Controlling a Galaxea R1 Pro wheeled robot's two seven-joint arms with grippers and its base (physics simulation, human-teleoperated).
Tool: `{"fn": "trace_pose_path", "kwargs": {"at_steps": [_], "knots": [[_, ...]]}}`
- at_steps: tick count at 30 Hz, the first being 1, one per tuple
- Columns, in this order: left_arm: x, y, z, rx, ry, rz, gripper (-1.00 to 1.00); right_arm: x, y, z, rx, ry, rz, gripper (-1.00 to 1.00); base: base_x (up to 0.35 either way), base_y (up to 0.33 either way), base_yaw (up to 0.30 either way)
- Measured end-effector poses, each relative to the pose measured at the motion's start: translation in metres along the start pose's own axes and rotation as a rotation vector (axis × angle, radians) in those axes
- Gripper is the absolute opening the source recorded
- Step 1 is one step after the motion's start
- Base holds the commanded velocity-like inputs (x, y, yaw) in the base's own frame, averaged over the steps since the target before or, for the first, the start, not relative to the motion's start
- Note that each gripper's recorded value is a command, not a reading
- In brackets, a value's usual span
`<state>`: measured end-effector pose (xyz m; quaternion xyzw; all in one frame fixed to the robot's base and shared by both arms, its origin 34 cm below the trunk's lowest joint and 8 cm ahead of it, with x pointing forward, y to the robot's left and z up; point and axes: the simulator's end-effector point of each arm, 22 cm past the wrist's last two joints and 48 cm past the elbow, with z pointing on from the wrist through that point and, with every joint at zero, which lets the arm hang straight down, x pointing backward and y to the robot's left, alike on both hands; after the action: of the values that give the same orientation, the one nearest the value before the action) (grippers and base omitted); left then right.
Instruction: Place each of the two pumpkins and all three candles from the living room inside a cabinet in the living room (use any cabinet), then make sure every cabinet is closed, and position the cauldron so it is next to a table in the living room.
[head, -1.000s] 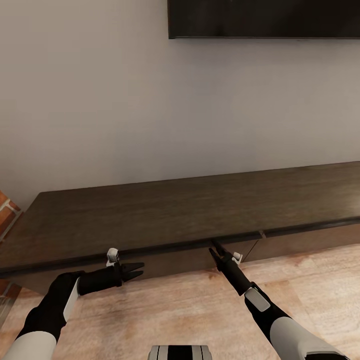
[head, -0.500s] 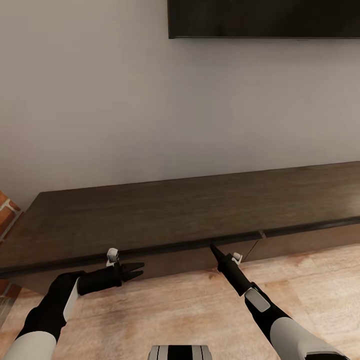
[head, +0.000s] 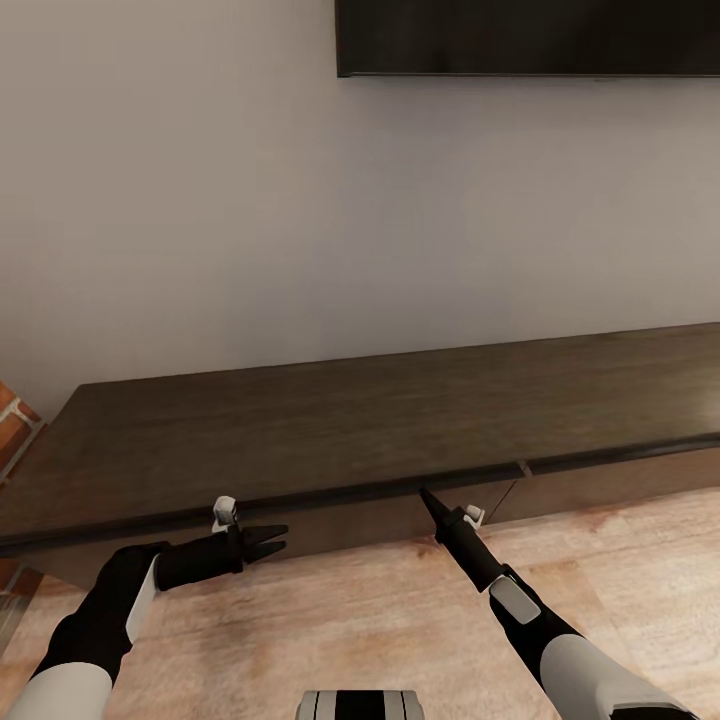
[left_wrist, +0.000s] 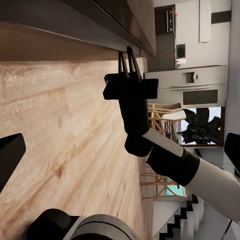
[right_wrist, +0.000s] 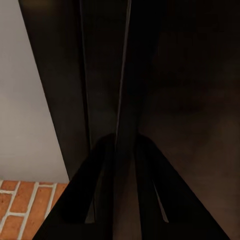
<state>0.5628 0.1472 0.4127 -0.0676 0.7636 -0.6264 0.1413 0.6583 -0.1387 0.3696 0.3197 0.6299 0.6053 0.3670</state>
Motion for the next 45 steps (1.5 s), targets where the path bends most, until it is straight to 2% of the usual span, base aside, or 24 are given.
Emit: {"fn": "trace_pose_path", "kwargs": {"at_steps": [36, 38, 41, 45], "knots": [[0.000, -0.001, 0.000, 0.002, -0.002, 0.004, 1.00, -0.006, -0.001, -0.001, 0.002, -0.020, 0.004, -1.00, -0.055, 0.000, 0.000], [0.006, 0.001, -0.001, 0.006, 0.008, -0.005, 1.00, -0.006, -0.001, -0.001, 0.005, -0.009, -0.020, -1.00, 0.000, 0.000, 0.000], [0.010, 0.003, -0.002, 0.004, 0.010, -0.012, 1.00, -0.006, -0.001, -0.001, 0.006, -0.010, -0.022, -1.00, 0.000, 0.000, 0.000], [0.013, -0.002, 0.002, 0.030, 0.014, -0.014, 1.00, -0.006, -0.001, -0.001, 0.012, 0.019, -0.060, -1.00, 0.000, 0.000, 0.000]]}}
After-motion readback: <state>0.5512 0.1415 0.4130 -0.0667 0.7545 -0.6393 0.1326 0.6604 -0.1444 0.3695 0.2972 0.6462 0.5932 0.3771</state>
